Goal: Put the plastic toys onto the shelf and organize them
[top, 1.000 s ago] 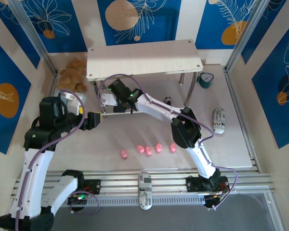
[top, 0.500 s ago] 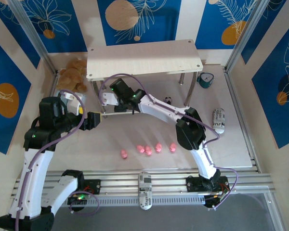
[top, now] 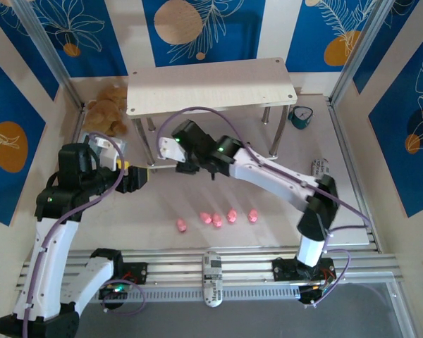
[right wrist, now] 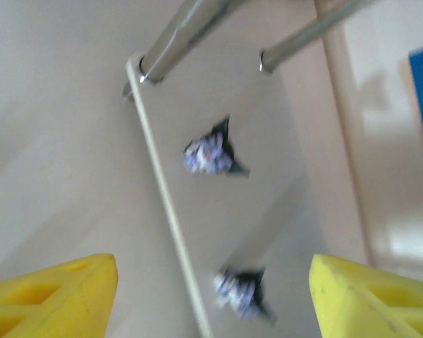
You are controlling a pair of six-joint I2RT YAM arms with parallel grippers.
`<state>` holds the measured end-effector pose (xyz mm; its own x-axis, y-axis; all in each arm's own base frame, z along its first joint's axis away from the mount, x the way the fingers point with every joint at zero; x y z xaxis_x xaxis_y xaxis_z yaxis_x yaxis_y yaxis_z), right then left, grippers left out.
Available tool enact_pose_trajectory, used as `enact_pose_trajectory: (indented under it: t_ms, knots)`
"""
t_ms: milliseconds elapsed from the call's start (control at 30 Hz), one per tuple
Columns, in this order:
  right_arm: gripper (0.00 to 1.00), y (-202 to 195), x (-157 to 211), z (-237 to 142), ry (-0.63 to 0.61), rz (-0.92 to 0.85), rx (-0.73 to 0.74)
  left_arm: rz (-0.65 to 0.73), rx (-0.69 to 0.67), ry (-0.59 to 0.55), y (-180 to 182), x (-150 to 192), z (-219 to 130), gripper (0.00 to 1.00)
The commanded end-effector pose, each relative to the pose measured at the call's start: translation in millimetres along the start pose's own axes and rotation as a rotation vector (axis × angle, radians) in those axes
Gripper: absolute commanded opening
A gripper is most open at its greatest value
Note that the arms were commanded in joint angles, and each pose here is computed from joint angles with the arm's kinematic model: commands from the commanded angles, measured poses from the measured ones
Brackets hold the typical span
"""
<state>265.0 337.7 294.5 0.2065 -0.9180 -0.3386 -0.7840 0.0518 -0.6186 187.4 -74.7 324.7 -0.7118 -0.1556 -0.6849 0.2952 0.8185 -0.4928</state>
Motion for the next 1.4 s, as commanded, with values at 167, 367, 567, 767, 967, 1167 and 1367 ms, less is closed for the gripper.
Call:
enact_pose_trajectory:
  t_ms: [167,367,567,767,967,1167,1367]
  knots:
    - [0.64,51,122,-83,0.378,0.713,-0.187,-0.2,0.139,0.153,0,52,21,0.73]
    - [0.58,106,170,-98,0.611,0.995,-0.241,-0.199,0.063,0.199,-4,82,33,0.71]
    - [0.58,147,187,-78,0.777,1.09,-0.295,-0.043,-0.094,0.192,-16,94,79,0.71]
    - [0.55,162,195,-48,0.792,1.157,-0.311,0.012,-0.064,0.097,-36,61,92,0.7]
    - [0.5,161,205,-12,0.748,1.244,-0.275,0.064,-0.072,0.065,-45,44,83,0.7]
    - [0.46,162,208,11,0.76,1.261,-0.272,0.078,-0.097,0.051,-41,43,77,0.72]
    - [0.46,174,218,25,0.804,1.311,-0.325,0.088,-0.117,0.044,-37,41,75,0.75]
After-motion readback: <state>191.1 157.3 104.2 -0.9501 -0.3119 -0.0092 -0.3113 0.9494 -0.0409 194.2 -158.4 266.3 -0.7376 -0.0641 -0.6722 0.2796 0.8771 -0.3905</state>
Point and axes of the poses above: each hand's point on the last joint's axis, 136 mm out from that joint toward the fingers, its own z axis out along the fingers, its own y axis along the line the jaws close on, x = y × z, the point moved 6 cm from there along -z, back along the fingers, and after that the axes turned 14 degrees about -z, right-handed, at the moved point
